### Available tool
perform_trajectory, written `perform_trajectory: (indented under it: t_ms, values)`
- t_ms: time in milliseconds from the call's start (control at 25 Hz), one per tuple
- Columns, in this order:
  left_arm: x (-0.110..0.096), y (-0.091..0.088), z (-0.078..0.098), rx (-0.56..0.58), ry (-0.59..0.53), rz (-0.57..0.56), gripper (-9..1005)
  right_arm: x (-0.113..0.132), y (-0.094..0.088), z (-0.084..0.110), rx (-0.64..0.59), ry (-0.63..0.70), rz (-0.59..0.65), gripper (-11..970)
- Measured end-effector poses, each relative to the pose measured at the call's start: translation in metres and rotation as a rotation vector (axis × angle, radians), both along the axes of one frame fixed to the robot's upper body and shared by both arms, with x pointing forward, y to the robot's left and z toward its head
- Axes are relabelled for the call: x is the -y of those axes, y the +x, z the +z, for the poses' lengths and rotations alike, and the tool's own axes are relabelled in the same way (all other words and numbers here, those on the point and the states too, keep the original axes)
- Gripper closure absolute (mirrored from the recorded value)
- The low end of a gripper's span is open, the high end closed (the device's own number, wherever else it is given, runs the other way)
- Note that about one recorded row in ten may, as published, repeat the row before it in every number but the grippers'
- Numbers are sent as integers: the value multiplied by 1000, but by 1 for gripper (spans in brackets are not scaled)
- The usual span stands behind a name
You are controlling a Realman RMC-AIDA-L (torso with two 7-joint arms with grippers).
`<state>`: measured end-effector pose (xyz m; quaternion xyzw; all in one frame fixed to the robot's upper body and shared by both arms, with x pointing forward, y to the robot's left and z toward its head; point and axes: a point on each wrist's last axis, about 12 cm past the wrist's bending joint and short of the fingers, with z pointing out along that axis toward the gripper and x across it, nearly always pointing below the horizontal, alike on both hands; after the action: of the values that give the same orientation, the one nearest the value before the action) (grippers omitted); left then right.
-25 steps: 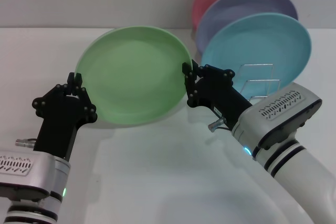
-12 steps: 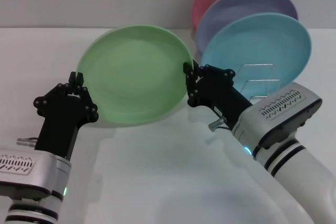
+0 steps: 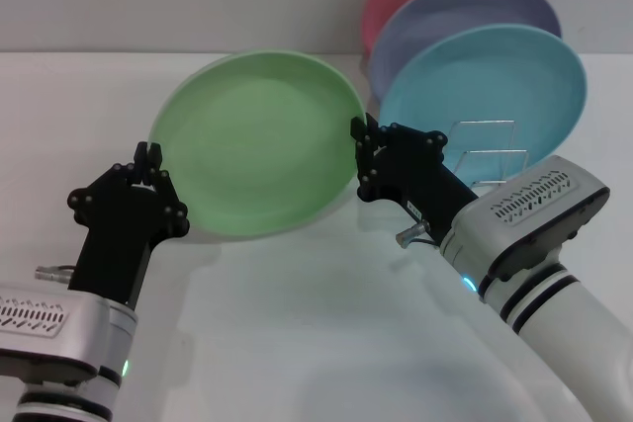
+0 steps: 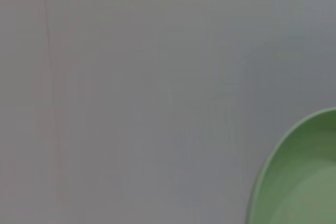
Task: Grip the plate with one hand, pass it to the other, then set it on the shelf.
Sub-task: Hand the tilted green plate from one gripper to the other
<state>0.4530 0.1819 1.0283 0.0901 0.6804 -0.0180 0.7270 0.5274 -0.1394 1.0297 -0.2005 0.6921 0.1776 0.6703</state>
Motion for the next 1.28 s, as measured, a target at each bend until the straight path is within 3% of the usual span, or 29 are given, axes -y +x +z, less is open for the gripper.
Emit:
perform_trajectory:
  t_ms: [680, 880, 920, 1040, 1280]
  values:
    - [-6, -3, -1, 2, -22, 1, 816, 3, 4, 1, 2, 1, -20, 938]
    - [-9, -7, 2, 34, -94, -31, 814, 6, 6, 1, 3, 5, -35, 938]
    - [-18, -13, 4, 82, -171, -36, 777, 6, 6, 2, 6, 5, -36, 939]
    - [-30, -21, 8, 149, -262, -31, 664, 5, 7, 4, 22, 4, -32, 941]
    - [-82, -32, 18, 329, -520, -56, 423, 6, 0, 18, 154, 58, -14, 941]
